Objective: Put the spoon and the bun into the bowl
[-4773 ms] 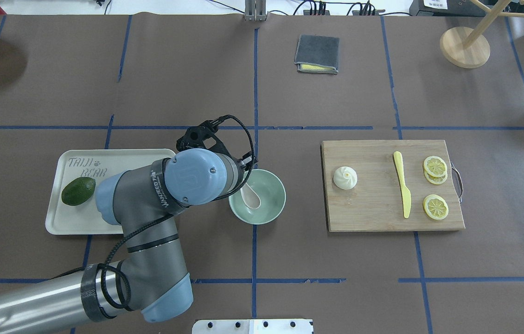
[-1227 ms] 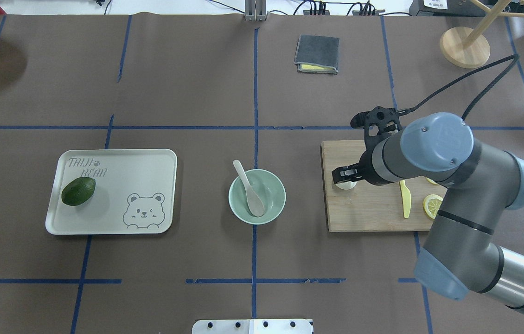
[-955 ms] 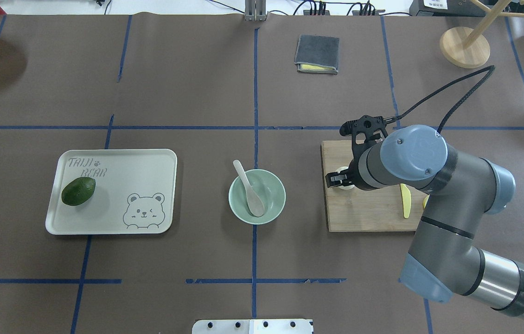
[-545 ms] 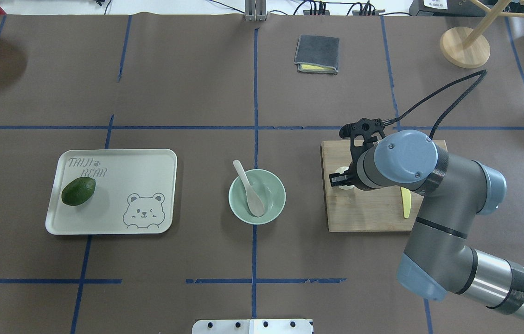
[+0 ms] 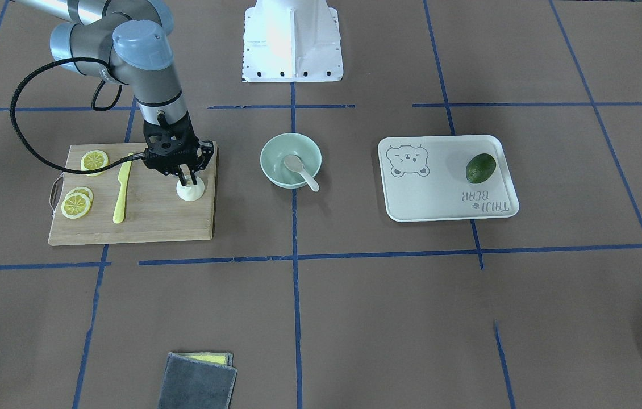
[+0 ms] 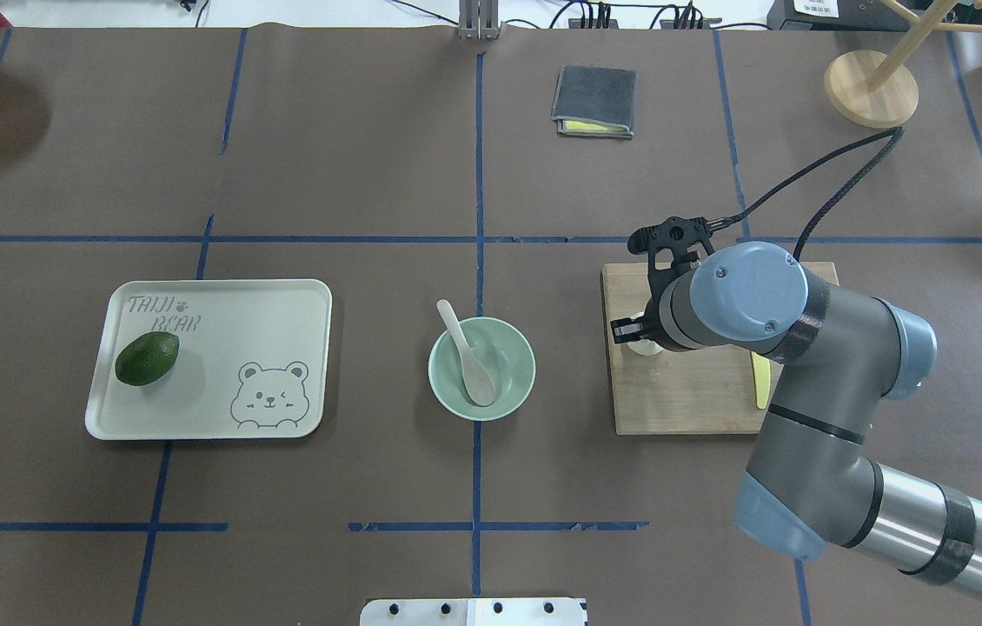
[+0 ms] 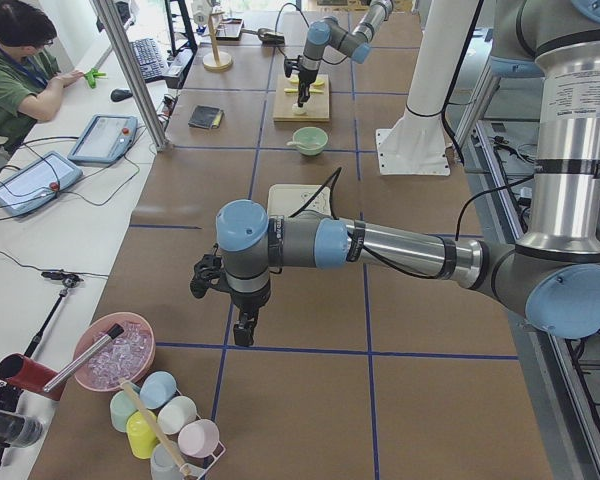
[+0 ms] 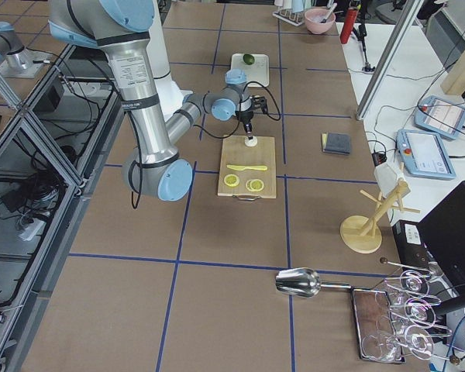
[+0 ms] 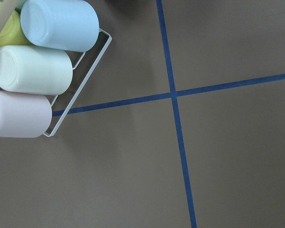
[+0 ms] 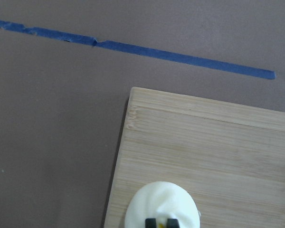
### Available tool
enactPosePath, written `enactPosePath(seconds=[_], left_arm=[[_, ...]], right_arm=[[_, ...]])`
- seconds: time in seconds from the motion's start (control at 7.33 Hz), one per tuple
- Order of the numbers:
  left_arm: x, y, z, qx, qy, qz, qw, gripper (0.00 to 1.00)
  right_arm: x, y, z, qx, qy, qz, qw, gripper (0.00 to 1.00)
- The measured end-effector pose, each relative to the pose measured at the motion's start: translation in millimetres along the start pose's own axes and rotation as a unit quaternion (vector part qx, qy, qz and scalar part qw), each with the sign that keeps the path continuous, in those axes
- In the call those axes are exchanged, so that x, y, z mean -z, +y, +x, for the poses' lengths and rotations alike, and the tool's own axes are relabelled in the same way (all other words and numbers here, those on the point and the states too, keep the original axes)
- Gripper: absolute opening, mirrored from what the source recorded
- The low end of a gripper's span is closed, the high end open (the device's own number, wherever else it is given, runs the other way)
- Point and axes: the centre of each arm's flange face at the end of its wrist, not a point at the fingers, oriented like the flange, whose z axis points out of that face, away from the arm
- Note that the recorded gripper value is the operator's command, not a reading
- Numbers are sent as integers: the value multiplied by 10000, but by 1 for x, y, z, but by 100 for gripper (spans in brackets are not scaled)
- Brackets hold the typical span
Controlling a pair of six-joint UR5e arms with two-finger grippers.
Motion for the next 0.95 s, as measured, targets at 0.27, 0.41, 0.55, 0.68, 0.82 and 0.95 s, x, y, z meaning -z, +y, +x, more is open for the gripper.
enactPosePath(seconds=[0.27, 0.41, 0.55, 0.68, 0.82, 0.95], left_arm=[[1, 0, 1, -7, -2, 9, 10000, 100], [1, -1, 1, -11, -2, 12, 10000, 100], [2, -1, 1, -14, -3, 16, 10000, 100], [2, -1, 1, -15, -3, 17, 10000, 100], [2, -1, 2, -17, -4, 20, 10000, 100], [2, -1, 2, -20, -4, 23, 10000, 100]], right_arm=[[1, -1, -1, -16, -6, 9, 10000, 0], [6, -4, -5, -28, -53, 44, 10000, 0], [17, -11, -16, -40, -125, 95, 9999, 0], [31, -22, -34, -56, -162, 123, 9998, 0], [48, -33, -58, -105, -187, 130, 9997, 0], [64, -40, -86, -244, -255, 124, 9993, 0]])
